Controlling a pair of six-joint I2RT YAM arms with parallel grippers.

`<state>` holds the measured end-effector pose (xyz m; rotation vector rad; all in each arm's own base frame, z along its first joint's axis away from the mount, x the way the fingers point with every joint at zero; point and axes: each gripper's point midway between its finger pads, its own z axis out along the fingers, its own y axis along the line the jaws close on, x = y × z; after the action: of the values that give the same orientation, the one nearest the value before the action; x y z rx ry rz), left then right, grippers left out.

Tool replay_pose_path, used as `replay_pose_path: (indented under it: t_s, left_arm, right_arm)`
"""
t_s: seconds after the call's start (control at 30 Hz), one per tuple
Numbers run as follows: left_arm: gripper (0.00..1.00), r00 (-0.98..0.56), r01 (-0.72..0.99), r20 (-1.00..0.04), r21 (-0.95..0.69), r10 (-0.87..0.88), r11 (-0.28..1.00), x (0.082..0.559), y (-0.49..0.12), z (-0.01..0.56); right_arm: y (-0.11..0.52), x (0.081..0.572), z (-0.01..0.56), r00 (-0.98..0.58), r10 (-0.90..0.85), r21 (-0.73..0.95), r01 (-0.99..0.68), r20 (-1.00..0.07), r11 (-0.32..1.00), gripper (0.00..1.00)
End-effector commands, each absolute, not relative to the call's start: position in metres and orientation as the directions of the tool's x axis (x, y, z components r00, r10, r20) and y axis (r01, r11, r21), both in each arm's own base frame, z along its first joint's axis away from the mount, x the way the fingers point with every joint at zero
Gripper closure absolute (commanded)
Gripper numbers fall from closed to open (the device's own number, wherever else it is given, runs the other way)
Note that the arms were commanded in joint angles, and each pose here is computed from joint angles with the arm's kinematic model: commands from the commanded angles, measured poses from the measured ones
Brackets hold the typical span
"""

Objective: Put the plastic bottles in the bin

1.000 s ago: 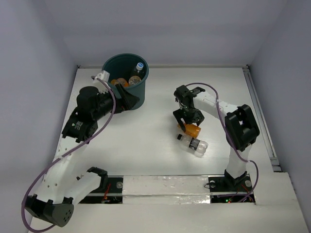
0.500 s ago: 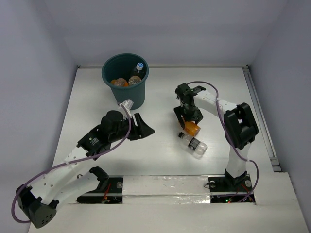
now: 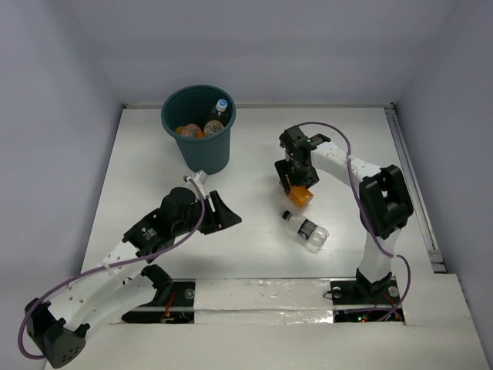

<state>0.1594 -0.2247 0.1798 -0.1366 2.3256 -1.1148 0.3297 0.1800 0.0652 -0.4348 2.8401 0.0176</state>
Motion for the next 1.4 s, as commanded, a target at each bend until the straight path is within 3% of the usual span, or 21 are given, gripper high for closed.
replay_pose_path:
  t_s: [0.0,0.2,0.27,0.33,0.37,0.53,0.67,0.9,1.0,1.03,1.13,1.37]
  left_arm:
    - [0.53,-0.842,0.113,-0.413,-0.764,-0.346,0.636,0.154,-0.221,0.178]
    - [0.56,-0.854,0.07,-0.381,-0.757,-0.353,0.649,0.147,-0.215,0.163]
    - [0.61,-0.872,0.047,-0.354,-0.748,-0.338,0.662,0.144,-0.215,0.148]
    - [0.66,-0.881,0.041,-0.34,-0.748,-0.329,0.662,0.142,-0.217,0.142]
    - [0.68,-0.885,0.04,-0.334,-0.75,-0.325,0.66,0.142,-0.218,0.14]
    - [0.84,-0.899,0.032,-0.31,-0.75,-0.309,0.66,0.137,-0.22,0.125]
    - [0.94,-0.904,0.044,-0.313,-0.746,-0.291,0.665,0.134,-0.219,0.121]
    - [0.92,-0.913,0.078,-0.322,-0.741,-0.251,0.667,0.131,-0.223,0.12]
    - [0.89,-0.909,0.089,-0.336,-0.735,-0.247,0.672,0.134,-0.223,0.123]
    - [0.88,-0.907,0.09,-0.339,-0.734,-0.248,0.673,0.135,-0.223,0.125]
    - [0.8,-0.904,0.099,-0.35,-0.73,-0.245,0.676,0.136,-0.223,0.127]
    - [0.59,-0.899,0.129,-0.367,-0.746,-0.241,0.653,0.143,-0.235,0.141]
  right_arm:
    - [0.2,0.368,0.156,-0.817,-0.205,0.045,-0.271,-0.539,0.962,0.43]
    - [0.218,0.365,0.231,-0.722,-0.11,0.183,-0.315,-0.683,0.931,0.43]
    - [0.258,0.356,0.307,-0.63,-0.007,0.346,-0.437,-0.777,0.83,0.44]
    - [0.274,0.351,0.32,-0.62,-0.003,0.374,-0.477,-0.785,0.796,0.44]
    - [0.286,0.355,0.358,-0.562,0.044,0.392,-0.516,-0.826,0.762,0.44]
    - [0.352,0.36,0.44,-0.498,0.221,0.526,-0.63,-0.838,0.572,0.43]
    - [0.386,0.394,0.46,-0.468,0.314,0.561,-0.628,-0.826,0.539,0.42]
    - [0.437,0.432,0.455,-0.481,0.429,0.643,-0.611,-0.765,0.461,0.42]
    - [0.453,0.446,0.443,-0.477,0.437,0.645,-0.604,-0.763,0.468,0.32]
    - [0.457,0.446,0.442,-0.469,0.44,0.641,-0.607,-0.766,0.47,0.23]
    - [0.455,0.448,0.448,-0.442,0.452,0.628,-0.618,-0.775,0.472,0.12]
    - [0.427,0.422,0.493,-0.367,0.46,0.575,-0.66,-0.808,0.484,0.08]
